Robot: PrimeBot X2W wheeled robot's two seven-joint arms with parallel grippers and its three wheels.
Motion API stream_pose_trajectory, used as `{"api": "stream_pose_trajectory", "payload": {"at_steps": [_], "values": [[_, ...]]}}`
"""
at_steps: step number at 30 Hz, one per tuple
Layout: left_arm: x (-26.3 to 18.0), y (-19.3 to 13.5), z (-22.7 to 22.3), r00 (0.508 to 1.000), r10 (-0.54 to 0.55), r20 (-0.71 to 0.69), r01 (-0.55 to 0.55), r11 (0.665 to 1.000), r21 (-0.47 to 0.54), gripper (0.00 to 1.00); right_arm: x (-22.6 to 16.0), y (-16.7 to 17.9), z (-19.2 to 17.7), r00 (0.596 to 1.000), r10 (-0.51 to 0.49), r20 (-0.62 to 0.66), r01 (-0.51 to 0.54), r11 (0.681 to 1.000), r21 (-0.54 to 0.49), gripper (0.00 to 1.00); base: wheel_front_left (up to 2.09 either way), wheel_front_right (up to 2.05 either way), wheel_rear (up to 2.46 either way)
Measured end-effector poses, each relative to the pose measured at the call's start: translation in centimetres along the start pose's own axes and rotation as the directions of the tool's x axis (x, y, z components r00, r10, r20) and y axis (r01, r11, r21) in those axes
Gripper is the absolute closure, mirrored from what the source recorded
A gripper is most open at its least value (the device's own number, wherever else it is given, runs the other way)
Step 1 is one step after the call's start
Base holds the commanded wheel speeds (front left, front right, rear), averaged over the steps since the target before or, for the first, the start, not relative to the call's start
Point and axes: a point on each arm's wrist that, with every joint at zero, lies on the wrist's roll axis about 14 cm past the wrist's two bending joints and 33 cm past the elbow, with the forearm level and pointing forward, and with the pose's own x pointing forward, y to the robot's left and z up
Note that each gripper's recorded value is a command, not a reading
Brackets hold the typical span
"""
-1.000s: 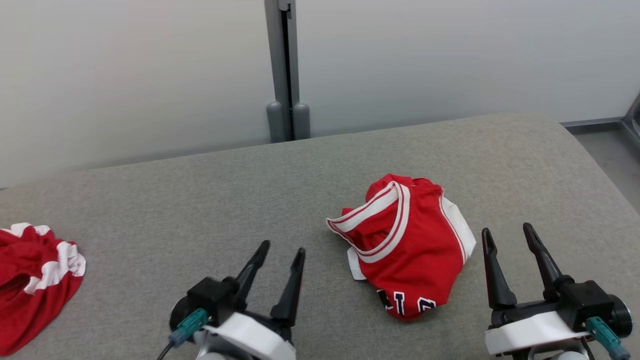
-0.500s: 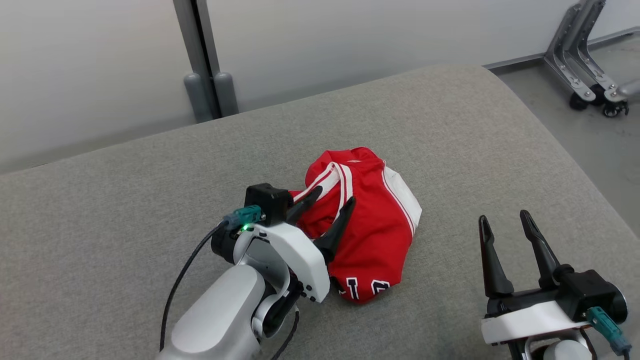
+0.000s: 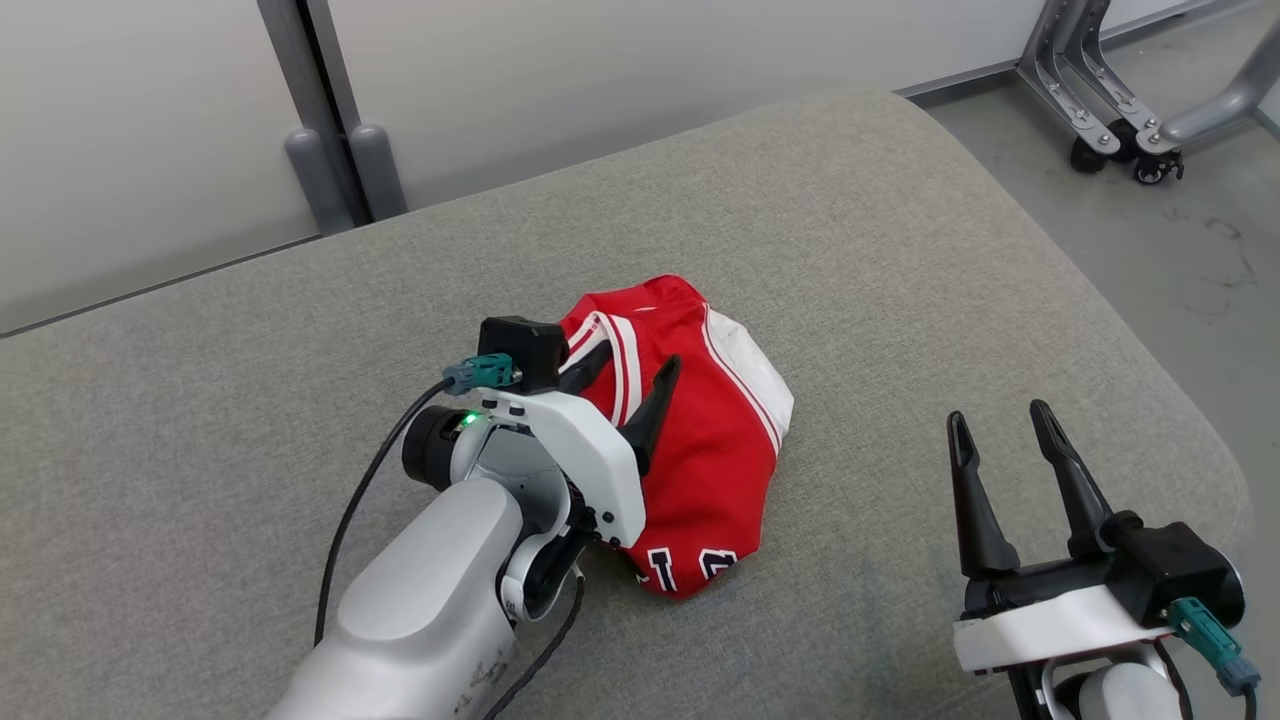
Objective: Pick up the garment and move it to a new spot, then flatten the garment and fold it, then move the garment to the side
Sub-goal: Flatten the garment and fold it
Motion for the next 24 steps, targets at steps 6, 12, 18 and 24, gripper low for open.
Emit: {"api": "stream_pose_trajectory", "payload": {"at_steps": [6,12,18,24], "values": [[0.8,-0.2,-0.1,1.000,-0.024,-0.012,0.023,0.998,-0.060,0.29,-0.1,-0.2,-0.2,1.000,-0.008,-0.006,0.008,1.000,0.006,0.00,0.00,0.00,0.00],[2.4,-0.9,2.3,0.997,-0.045,0.063,0.046,0.999,-0.010,1.00,-0.5,-0.9,0.3,0.999,-0.033,0.005,0.033,0.999,0.013,0.00,0.00,0.00,0.00],[3.9,-1.9,6.3,0.982,-0.089,0.166,0.067,0.989,0.133,1.00,-1.5,-2.3,0.9,0.997,-0.078,0.020,0.077,0.997,0.013,0.00,0.00,0.00,0.00],[3.9,-6.7,15.7,0.895,-0.277,0.349,0.174,0.938,0.300,1.00,-1.9,-2.9,1.5,0.995,-0.095,0.038,0.094,0.995,0.013,0.00,0.00,0.00,0.00]]}}
